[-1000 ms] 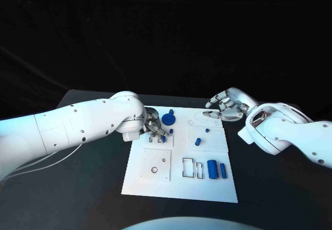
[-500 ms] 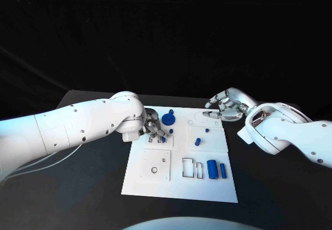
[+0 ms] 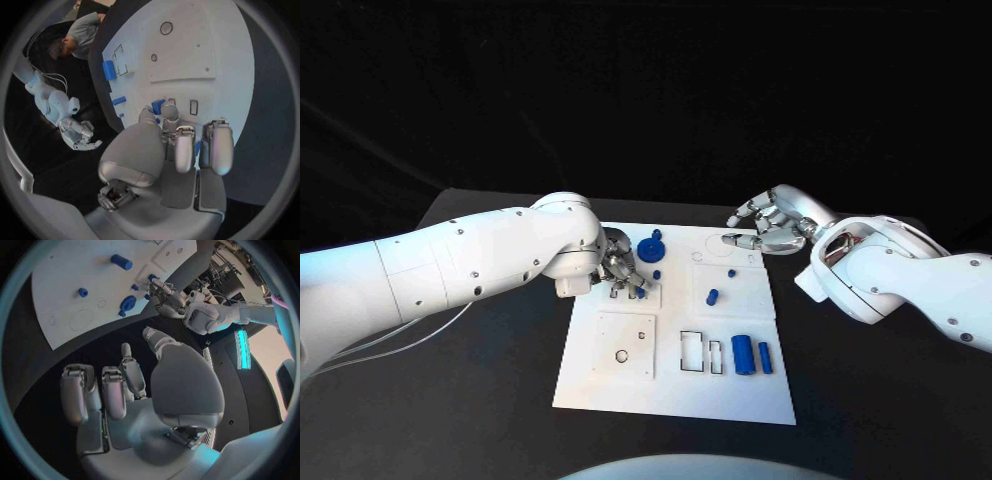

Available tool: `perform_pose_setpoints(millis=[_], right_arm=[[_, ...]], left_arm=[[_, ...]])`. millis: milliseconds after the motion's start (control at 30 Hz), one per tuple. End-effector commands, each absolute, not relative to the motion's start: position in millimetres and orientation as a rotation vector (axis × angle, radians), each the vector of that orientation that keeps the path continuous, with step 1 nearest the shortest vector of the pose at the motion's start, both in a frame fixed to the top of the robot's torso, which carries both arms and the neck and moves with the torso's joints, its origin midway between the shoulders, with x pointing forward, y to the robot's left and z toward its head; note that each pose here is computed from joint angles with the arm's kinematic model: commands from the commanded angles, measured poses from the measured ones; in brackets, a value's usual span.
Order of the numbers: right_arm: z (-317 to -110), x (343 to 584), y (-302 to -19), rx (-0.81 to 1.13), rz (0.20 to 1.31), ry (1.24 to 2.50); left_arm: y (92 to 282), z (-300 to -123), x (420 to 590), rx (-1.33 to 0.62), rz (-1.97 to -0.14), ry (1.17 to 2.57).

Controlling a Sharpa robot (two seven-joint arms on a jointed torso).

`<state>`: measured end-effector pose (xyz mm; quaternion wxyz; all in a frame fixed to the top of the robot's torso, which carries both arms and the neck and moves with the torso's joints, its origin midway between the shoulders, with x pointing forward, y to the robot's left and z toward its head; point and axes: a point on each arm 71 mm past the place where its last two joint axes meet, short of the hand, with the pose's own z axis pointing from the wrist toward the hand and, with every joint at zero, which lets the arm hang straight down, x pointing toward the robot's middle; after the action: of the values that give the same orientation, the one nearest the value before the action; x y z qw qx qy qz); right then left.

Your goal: Assemble the parts on the task board

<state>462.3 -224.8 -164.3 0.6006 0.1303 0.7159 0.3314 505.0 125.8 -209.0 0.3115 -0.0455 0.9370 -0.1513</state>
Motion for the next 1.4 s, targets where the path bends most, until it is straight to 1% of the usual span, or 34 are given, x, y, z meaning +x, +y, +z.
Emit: perform_pose_setpoints(millis=[33, 500, 967, 1400], right_arm=[[-165.7, 461.9, -223.2, 0.291, 0.772, 1.675], [-166.7, 462.3, -222.8, 0.290, 0.772, 1.683], [-168.0, 462.7, -222.8, 0.289, 0.770, 1.688], [-170.5, 463.1, -223.8, 0.292, 0.766, 1.697]], left_arm=[[124.0, -210.6, 504.2, -0.109, -0.401, 2.494], [123.4, -211.7, 504.4, -0.114, -0.410, 2.493], [123.8, -211.1, 504.2, -0.172, -0.467, 2.485], [132.9, -211.3, 500.4, -0.281, -0.522, 2.504]])
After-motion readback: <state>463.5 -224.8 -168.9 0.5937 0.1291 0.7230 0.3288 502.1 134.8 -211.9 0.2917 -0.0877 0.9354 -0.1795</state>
